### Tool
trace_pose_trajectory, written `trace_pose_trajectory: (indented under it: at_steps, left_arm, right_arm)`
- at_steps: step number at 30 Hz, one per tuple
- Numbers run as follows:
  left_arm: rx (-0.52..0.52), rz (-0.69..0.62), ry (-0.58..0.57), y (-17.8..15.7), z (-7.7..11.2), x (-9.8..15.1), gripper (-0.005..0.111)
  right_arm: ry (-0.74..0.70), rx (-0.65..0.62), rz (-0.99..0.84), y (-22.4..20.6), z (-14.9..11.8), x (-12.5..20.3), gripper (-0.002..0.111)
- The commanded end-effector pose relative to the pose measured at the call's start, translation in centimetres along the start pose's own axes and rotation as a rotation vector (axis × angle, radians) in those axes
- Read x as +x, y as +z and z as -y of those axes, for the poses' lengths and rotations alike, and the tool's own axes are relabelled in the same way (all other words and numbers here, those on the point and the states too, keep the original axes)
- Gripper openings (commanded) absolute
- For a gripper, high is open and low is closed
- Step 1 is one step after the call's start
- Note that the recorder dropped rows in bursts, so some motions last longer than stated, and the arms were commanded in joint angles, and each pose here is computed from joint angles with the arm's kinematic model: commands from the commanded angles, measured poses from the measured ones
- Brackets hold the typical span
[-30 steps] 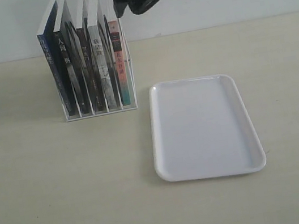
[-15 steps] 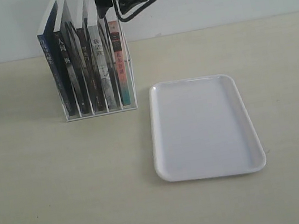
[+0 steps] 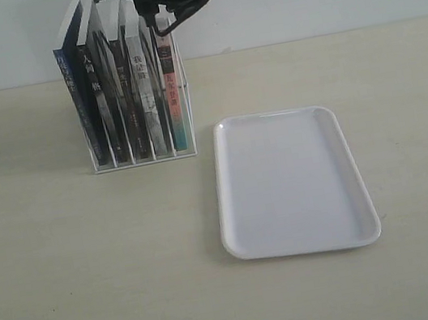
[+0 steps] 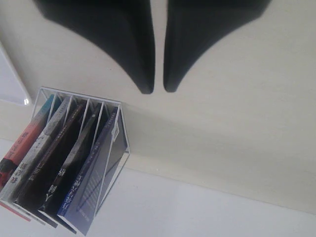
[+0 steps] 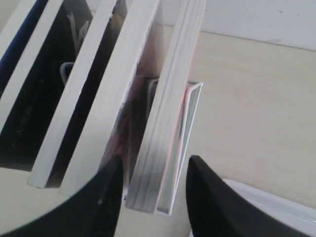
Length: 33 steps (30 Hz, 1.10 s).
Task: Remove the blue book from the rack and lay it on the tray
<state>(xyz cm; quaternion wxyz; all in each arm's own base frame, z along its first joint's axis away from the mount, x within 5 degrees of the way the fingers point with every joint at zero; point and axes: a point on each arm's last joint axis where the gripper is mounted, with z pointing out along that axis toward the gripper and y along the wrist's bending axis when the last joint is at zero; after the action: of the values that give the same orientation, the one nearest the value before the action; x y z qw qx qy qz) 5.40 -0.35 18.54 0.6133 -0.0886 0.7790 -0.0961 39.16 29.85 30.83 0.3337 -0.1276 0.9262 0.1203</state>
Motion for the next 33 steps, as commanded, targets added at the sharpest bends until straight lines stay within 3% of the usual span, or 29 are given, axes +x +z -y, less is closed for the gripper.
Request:
trace_pose_trajectory:
  at_steps: [1,8,9,12,13,33]
  left_arm:
    - [0.005,0.007,0.007,0.0,0.0,0.0,0.006]
    - [0.005,0.007,0.007,0.0,0.0,0.0,0.006]
    - [0.005,0.007,0.007,0.0,0.0,0.0,0.006]
    - [0.005,0.007,0.007,0.0,0.0,0.0,0.006]
    - [0.005,0.007,0.007,0.0,0.0,0.0,0.006]
    - [0.005,0.007,0.007,0.0,0.0,0.0,0.006]
  right_arm:
    - [0.008,0.011,0.01,0.8,0.3,-0.2,0.04]
    - [0.013,0.017,-0.002,3.3,0.2,0.3,0.039]
    - [0.019,0.02,0.005,3.4,0.2,0.3,0.035]
    - [0.031,0.014,0.029,3.5,0.5,0.0,0.005]
    - [0.033,0.015,0.029,3.5,0.7,-0.1,0.0]
    - [0.019,0.06,0.057,-0.2,1.1,-2.6,0.0]
